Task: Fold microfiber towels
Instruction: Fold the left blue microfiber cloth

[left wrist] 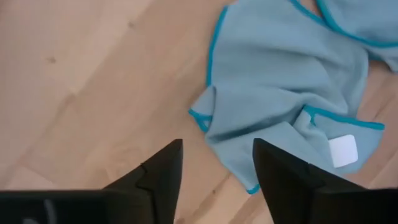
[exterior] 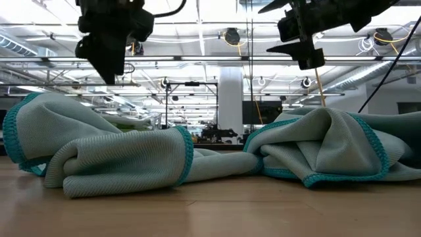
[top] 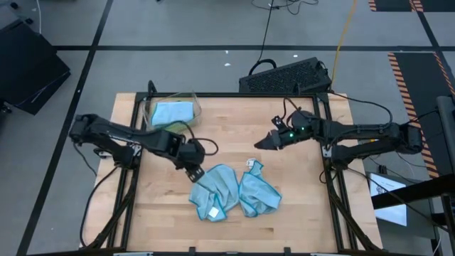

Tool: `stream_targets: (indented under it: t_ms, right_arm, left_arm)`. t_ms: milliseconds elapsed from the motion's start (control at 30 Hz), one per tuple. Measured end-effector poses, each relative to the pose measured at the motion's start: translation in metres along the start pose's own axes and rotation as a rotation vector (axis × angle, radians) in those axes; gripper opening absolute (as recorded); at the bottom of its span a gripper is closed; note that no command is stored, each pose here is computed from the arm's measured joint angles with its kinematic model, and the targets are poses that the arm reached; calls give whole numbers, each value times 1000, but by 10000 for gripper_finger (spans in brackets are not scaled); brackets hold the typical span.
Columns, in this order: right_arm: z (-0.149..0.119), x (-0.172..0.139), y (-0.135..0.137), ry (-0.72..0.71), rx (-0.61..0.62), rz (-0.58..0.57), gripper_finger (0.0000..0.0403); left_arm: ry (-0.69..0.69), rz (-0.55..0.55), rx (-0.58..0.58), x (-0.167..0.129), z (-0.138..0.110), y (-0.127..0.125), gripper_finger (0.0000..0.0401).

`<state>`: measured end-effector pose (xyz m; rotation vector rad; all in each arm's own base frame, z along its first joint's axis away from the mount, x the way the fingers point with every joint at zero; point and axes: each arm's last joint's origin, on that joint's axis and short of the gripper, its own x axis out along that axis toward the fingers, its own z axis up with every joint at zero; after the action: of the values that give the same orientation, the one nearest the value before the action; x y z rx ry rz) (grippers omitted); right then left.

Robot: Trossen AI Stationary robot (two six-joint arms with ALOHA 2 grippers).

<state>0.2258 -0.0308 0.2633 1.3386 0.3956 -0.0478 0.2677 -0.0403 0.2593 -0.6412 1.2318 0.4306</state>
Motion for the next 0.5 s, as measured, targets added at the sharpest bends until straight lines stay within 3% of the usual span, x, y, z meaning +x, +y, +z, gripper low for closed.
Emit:
stream_targets:
  t_ms: [233, 400, 500]
  right_arm:
    - [-10, 2, -6, 59, -15, -76, 318]
    - [-11, 2, -9, 74, -38, -104, 318]
    - [-11, 2, -9, 76, -50, -102, 318]
  left_arm:
    - [106, -25, -43, 25, -4, -16, 203]
    - [257, -39, -217, 46, -10, -17, 217]
    - [278, -116, -275, 58, -11, -19, 231]
